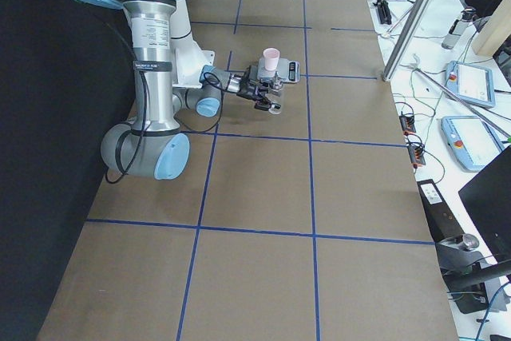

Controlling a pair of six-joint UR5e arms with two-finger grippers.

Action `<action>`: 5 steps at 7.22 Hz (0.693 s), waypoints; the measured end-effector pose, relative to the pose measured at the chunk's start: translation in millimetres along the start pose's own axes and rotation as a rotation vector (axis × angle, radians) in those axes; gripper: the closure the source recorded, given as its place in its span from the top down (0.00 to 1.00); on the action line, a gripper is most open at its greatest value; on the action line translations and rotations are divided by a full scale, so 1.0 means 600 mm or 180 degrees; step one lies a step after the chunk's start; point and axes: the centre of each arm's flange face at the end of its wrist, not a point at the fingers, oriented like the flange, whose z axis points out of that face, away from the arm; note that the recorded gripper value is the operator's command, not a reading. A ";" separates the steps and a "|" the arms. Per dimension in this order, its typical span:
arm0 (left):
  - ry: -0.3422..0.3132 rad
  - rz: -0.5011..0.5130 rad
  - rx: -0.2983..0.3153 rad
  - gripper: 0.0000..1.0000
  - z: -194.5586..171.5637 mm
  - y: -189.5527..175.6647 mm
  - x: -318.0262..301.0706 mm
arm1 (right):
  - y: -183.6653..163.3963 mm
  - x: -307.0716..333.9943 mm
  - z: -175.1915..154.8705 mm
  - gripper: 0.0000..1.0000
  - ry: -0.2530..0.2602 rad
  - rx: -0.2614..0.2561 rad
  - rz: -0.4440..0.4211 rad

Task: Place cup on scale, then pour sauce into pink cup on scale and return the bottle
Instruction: 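Lower the dispenser to the table with the right gripper and release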

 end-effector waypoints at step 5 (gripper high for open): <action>0.0005 -0.0007 0.0005 0.73 -0.004 0.001 0.002 | 0.049 0.050 0.031 0.00 0.0158 -0.0021 -0.0204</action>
